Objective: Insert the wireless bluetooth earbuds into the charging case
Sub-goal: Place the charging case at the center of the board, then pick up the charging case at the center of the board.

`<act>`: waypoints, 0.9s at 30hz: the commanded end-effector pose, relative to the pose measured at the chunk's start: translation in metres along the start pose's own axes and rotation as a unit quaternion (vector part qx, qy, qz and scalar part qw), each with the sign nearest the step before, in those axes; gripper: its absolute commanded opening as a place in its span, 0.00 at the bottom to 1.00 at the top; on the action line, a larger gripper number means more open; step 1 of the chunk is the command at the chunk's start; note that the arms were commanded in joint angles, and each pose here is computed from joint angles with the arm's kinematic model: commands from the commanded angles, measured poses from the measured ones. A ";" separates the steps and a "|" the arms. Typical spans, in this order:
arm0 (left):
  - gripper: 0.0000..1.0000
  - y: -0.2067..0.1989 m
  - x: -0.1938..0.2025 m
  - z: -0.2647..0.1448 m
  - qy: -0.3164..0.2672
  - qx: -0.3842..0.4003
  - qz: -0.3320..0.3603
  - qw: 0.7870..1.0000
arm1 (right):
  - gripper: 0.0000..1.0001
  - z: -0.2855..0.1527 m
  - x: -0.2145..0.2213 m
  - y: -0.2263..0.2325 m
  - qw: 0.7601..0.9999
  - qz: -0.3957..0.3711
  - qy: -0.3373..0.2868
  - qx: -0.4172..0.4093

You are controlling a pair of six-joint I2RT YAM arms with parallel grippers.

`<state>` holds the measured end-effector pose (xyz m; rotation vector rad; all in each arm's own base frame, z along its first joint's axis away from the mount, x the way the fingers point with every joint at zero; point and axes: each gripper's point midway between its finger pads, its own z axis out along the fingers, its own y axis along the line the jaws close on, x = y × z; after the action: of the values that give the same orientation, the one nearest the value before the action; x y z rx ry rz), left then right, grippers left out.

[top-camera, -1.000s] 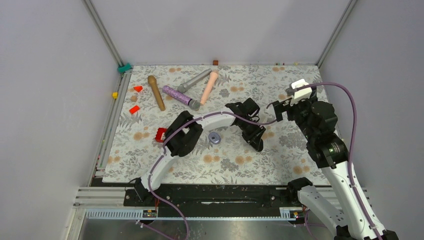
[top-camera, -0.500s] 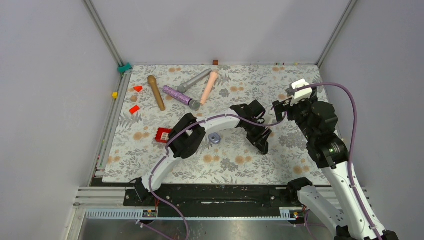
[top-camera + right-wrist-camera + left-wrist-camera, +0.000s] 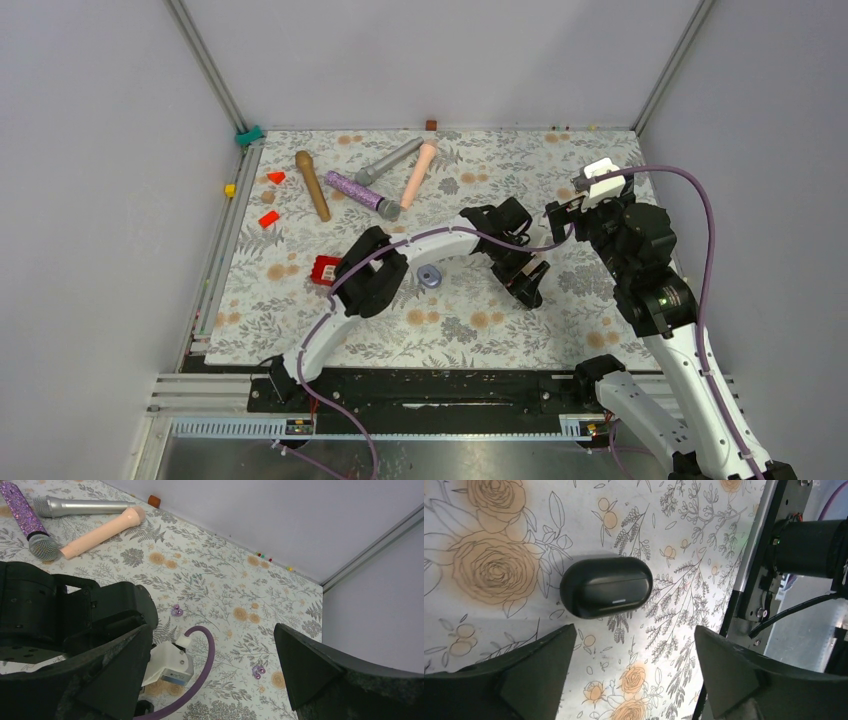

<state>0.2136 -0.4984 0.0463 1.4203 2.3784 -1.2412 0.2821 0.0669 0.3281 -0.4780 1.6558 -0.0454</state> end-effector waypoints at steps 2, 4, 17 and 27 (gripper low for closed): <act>0.98 -0.017 -0.036 -0.066 -0.046 -0.054 0.081 0.994 | 0.99 -0.002 -0.015 -0.006 0.999 0.012 -0.029 0.012; 0.98 -0.016 -0.041 -0.091 -0.062 -0.077 0.103 0.990 | 1.00 -0.002 -0.016 -0.006 0.999 0.014 -0.029 0.012; 0.98 0.084 0.038 -0.203 -0.011 -0.313 0.071 0.947 | 0.99 0.003 -0.014 0.004 0.999 0.022 -0.024 -0.014; 0.99 0.099 0.097 -0.179 0.052 -0.303 -0.024 0.951 | 0.99 -0.003 -0.016 0.003 0.999 0.023 -0.032 -0.011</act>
<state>0.2877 -0.2892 0.0652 1.3050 2.5000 -0.3943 0.2838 0.0767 0.3293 -0.4761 1.6477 0.0200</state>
